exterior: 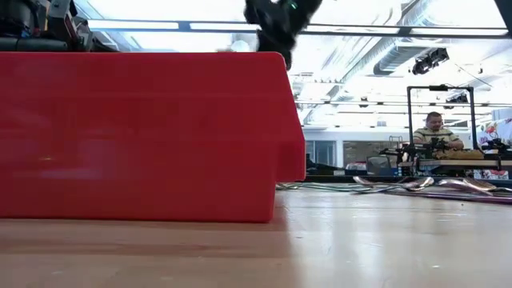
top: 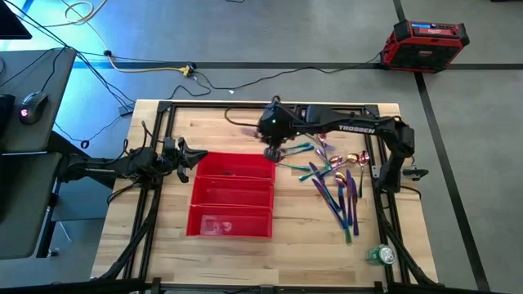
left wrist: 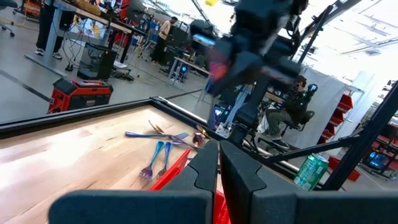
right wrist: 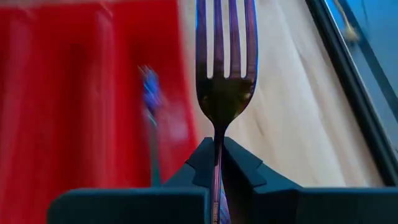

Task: Sort silverware
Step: Put the purple fork into the top red bin

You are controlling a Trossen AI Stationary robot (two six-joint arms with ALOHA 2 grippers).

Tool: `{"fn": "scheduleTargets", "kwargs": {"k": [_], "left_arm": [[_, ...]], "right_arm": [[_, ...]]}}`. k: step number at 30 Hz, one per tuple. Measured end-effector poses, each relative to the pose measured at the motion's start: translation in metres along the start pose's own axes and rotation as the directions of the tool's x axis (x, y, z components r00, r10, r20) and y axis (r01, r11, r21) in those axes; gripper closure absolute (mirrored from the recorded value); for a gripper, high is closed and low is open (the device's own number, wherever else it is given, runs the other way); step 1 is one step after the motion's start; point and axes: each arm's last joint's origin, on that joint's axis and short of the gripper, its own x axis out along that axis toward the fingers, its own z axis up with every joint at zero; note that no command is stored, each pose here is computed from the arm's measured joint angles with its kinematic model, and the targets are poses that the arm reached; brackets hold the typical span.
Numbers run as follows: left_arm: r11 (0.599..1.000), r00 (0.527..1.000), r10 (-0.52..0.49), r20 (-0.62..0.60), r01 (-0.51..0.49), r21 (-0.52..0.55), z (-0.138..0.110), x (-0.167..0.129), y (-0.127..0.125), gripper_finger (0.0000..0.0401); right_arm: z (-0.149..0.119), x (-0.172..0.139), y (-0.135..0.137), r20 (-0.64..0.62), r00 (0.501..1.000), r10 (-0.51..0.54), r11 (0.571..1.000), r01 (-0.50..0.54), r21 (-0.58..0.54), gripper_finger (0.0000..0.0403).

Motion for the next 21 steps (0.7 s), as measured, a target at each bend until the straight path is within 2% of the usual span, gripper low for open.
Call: {"fn": "scheduleTargets", "kwargs": {"k": [2, 5, 9, 14, 21], "left_arm": [[1.000, 1.000, 0.000, -0.001, 0.000, 0.000, 0.000, 0.000, 0.000, 0.0401], [1.000, 1.000, 0.000, 0.000, 0.000, 0.000, 0.000, 0.000, 0.000, 0.0401], [1.000, 1.000, 0.000, 0.000, 0.000, 0.000, 0.000, 0.000, 0.000, 0.0401], [1.000, 1.000, 0.001, -0.001, -0.001, 0.000, 0.000, 0.000, 0.000, 0.0401], [1.000, 1.000, 0.003, 0.001, -0.003, 0.000, 0.000, 0.000, 0.000, 0.0401]], "right_arm": [[0.006, 0.006, 0.011, 0.065, 0.997, 0.039, 0.999, -0.039, -0.012, 0.0403], [0.009, 0.027, 0.027, 0.093, 0.991, 0.095, 0.995, -0.091, -0.042, 0.0403], [0.003, 0.058, 0.038, 0.062, 0.991, 0.118, 0.992, -0.115, -0.043, 0.0403], [-0.011, 0.094, 0.038, -0.016, 0.992, 0.128, 0.991, -0.129, -0.023, 0.0403], [-0.021, 0.116, 0.040, -0.068, 0.988, 0.142, 0.989, -0.144, -0.026, 0.0402]]}}
